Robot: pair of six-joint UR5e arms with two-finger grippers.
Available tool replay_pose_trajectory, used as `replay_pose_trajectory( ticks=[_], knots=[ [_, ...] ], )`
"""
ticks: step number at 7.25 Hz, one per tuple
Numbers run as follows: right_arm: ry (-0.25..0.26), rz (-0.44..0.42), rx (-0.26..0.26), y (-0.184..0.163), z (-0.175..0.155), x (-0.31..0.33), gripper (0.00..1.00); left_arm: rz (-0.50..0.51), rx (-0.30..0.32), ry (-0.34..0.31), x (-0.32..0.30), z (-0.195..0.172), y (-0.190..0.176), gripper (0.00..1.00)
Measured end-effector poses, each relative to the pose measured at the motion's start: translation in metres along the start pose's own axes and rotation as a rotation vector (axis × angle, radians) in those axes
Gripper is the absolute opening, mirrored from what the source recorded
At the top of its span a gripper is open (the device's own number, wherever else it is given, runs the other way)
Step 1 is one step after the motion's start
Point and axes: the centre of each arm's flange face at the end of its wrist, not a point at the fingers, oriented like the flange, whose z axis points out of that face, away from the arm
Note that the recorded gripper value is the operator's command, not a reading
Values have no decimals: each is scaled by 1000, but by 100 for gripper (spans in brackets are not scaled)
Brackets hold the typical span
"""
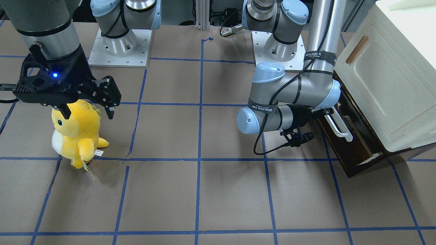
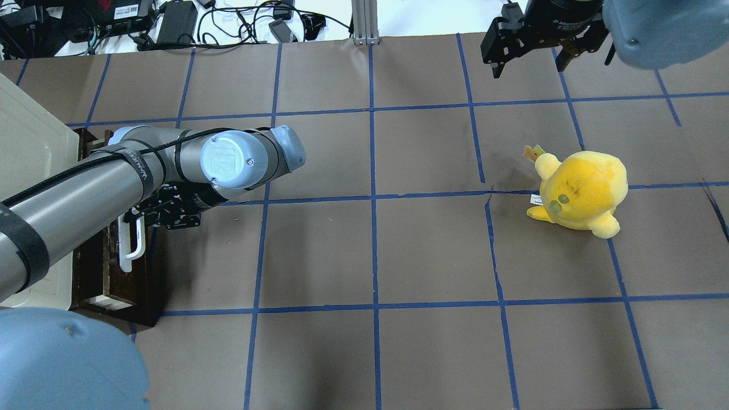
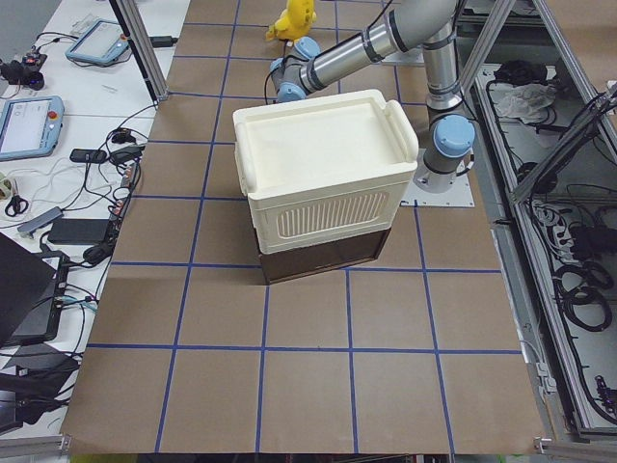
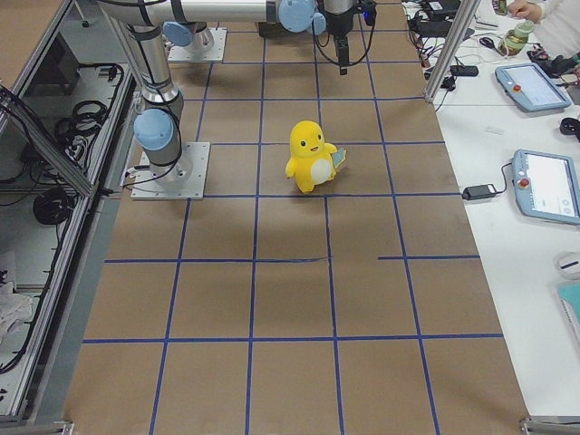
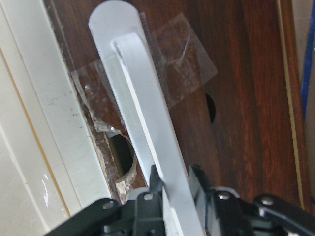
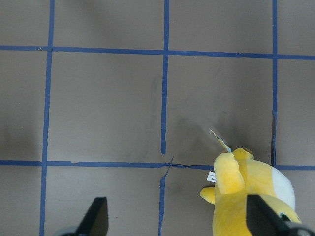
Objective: Pull drawer sideways
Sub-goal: 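Pull the handle with the left gripper, sliding the drawer out of the cabinet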
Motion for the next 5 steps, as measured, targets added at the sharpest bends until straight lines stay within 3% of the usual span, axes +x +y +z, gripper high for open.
replay_pose_trajectory(
  ticks=[5],
  knots=[
    [0,0,0,0,0,0,100,11,49,-15,6,-20,10,27]
  ],
)
